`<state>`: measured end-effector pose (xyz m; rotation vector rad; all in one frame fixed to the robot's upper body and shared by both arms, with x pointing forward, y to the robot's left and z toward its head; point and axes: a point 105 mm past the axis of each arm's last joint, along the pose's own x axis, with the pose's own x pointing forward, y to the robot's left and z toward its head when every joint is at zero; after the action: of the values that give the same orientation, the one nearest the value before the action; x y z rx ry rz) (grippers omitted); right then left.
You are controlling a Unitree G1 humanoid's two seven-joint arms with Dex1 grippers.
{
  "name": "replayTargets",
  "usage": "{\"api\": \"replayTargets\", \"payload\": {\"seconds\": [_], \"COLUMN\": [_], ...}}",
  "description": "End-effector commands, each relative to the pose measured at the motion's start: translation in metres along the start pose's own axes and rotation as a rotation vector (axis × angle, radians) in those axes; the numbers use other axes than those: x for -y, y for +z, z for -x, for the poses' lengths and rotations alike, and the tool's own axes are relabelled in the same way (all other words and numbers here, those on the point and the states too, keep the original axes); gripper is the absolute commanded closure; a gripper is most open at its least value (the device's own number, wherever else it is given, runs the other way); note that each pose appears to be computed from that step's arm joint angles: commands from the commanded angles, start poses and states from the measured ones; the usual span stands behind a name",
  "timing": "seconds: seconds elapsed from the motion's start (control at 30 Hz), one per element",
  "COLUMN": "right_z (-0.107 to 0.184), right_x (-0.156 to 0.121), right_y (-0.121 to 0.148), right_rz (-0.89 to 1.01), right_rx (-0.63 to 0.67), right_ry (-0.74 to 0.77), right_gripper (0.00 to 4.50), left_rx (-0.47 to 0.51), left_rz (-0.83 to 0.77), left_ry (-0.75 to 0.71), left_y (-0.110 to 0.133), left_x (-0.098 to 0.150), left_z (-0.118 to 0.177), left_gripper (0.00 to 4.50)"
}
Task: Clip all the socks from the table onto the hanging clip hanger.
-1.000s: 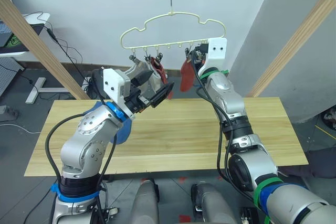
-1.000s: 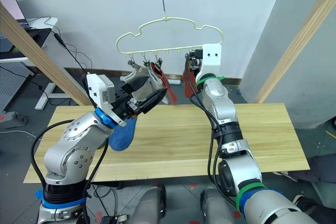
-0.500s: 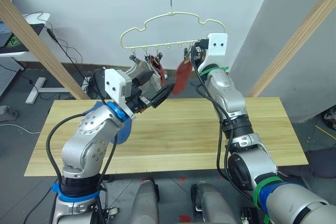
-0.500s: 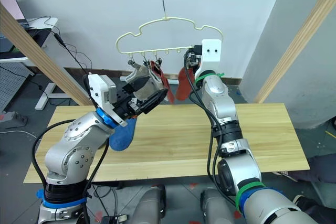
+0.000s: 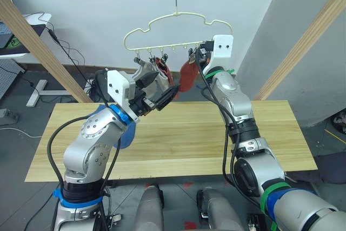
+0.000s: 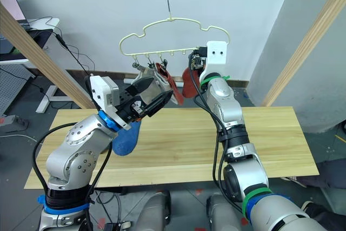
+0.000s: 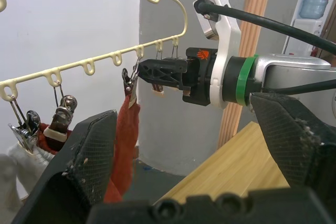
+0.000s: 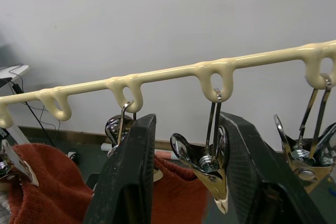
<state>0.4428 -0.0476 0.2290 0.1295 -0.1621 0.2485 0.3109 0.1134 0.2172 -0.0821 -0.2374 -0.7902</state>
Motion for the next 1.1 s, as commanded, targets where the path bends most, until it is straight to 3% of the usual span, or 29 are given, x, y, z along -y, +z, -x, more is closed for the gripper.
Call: {"api": "replayTargets", "payload": {"seconds": [0.03, 0.23, 0.33, 0.53, 0.7, 1.1], "right_z": [0.001, 0.001, 0.001, 0.002, 0.007, 0.025], "right_x": [-0.004, -0.003, -0.002, 0.004, 0.012, 0.021], "right_y": [0.019, 0.019, 0.019, 0.021, 0.025, 0.019], "right_rz": [-0.003, -0.001, 0.0, 0.004, 0.028, 0.054], "right_rx": [0.064, 0.066, 0.067, 0.066, 0.065, 0.002], "right_ry": [0.014, 0.015, 0.013, 0.01, 0.059, 0.103], "right_gripper": [2.65, 4.06, 4.48, 4.48, 4.48, 4.48], "left_rx": [0.039, 0.039, 0.039, 0.018, -0.279, -0.562], "left_rz": [-0.034, -0.033, -0.032, -0.027, -0.085, -0.14], "left_ry": [-0.032, -0.033, -0.032, 0.012, 0.269, 0.566], "left_y": [0.011, 0.011, 0.01, 0.005, -0.065, -0.141], "left_x": [0.007, 0.008, 0.008, 0.0, -0.057, -0.139], "left_z": [-0.002, -0.003, -0.003, 0.0, 0.041, 0.067], "left_gripper": [0.0, 0.0, 0.0, 0.0, 0.0, 0.0]}}
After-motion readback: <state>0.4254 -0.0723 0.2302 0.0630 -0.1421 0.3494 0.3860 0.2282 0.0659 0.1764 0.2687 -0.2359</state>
